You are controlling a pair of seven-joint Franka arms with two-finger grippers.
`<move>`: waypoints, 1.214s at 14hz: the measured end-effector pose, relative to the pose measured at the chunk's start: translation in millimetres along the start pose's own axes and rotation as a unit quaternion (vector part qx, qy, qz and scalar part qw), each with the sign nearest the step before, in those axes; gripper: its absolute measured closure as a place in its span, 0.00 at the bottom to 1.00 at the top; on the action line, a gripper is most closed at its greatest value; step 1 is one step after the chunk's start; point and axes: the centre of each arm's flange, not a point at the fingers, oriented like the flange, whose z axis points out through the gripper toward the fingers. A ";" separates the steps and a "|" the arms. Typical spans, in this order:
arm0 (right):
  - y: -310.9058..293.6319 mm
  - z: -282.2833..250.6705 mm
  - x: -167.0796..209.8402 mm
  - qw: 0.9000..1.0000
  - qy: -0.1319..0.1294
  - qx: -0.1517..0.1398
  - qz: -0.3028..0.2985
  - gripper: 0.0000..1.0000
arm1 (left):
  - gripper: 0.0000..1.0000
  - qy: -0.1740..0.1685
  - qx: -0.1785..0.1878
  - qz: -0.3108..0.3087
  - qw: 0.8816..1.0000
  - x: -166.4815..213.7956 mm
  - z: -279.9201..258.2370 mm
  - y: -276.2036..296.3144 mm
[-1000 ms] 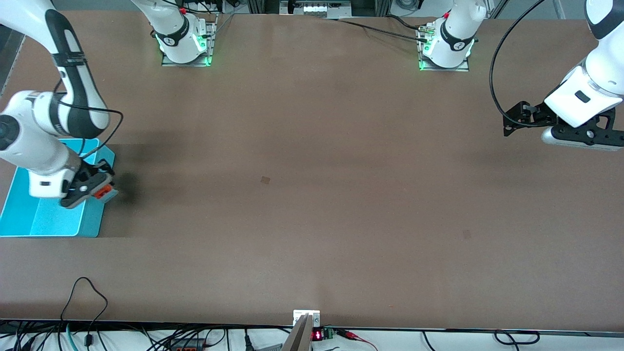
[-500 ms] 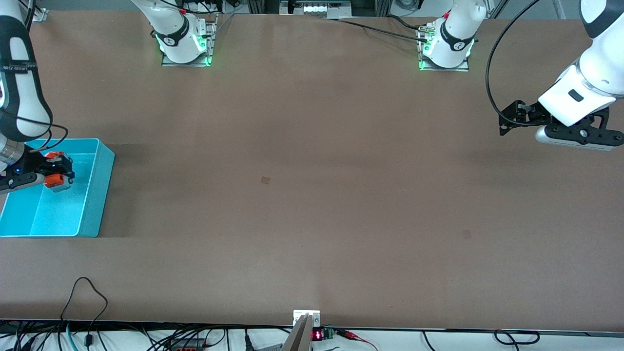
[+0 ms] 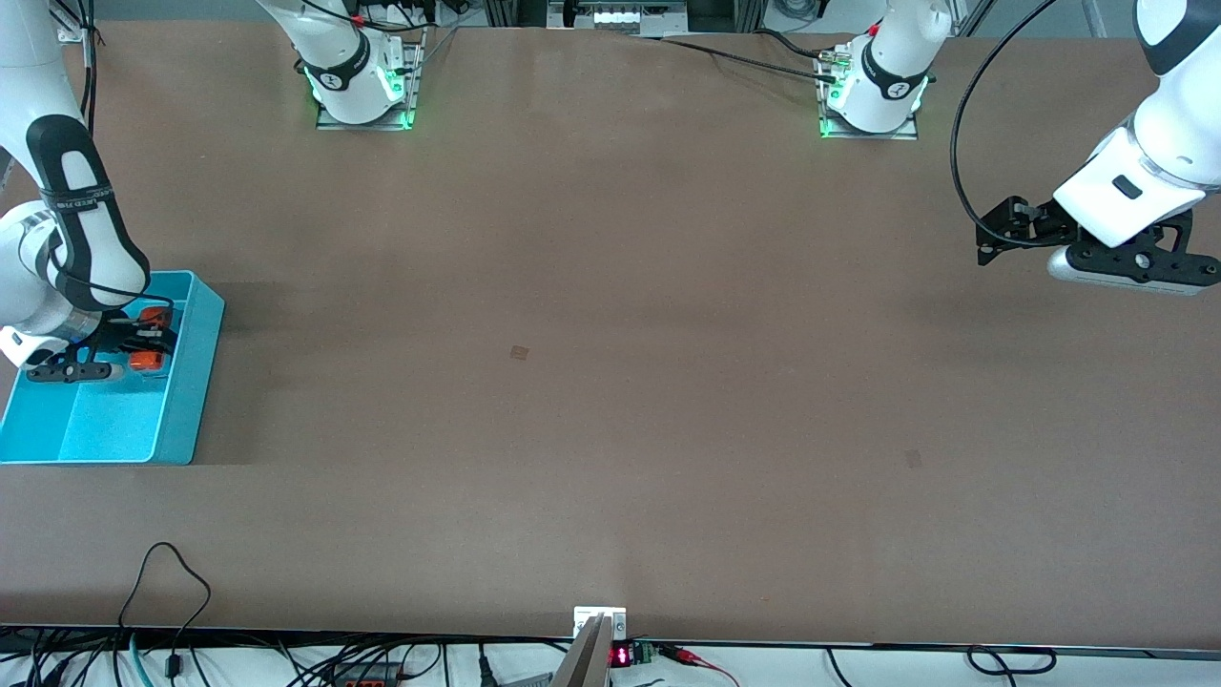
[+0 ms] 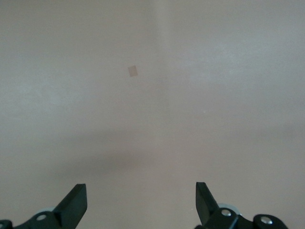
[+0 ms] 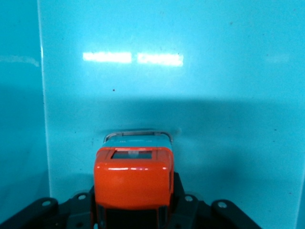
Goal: Wind up bus and store in blue box
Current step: 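Open the right gripper to drop the bus inside the box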
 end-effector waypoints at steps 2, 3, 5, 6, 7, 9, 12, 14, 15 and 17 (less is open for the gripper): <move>5.9 -2.1 -1.4 1.000 0.001 -0.003 0.007 0.46 | 0.00 0.000 0.000 0.000 1.000 0.0 0.0 -0.5; 9.9 -1.4 -3.8 1.000 0.000 -0.004 0.010 0.46 | 0.00 0.000 0.000 0.000 1.000 0.0 0.0 -0.4; 15.6 -0.1 -7.4 1.000 -0.002 -0.004 0.015 0.46 | 0.00 0.000 0.000 0.000 1.000 -0.1 0.1 -0.3; 16.4 -0.1 -7.8 1.000 -0.001 -0.005 0.015 0.46 | 0.00 0.000 0.000 0.000 1.000 -0.1 0.0 -0.1; 16.3 -0.1 -7.8 1.000 -0.001 -0.004 0.015 0.41 | 0.00 -0.001 0.000 0.000 1.000 -0.2 0.0 0.3; 16.4 -0.3 -7.7 1.000 -0.001 -0.005 0.015 0.36 | 0.00 -0.001 0.000 0.002 1.000 -0.2 0.0 1.7; 17.9 -6.4 -2.2 1.000 0.006 -0.009 0.011 0.11 | 0.00 -0.001 0.000 0.003 1.000 -0.2 0.0 3.2; 22.0 -27.1 13.1 0.999 0.026 -0.021 -0.001 0.01 | 0.00 -0.003 0.000 0.003 1.000 -0.7 0.4 3.2; 22.3 -41.7 21.5 0.999 0.037 -0.029 -0.009 0.00 | 0.00 -0.004 0.000 0.003 1.000 -0.9 0.6 3.2; 16.3 -79.8 35.4 0.997 0.056 -0.044 -0.029 0.00 | 0.00 -0.005 0.000 0.003 1.000 -1.1 0.7 3.2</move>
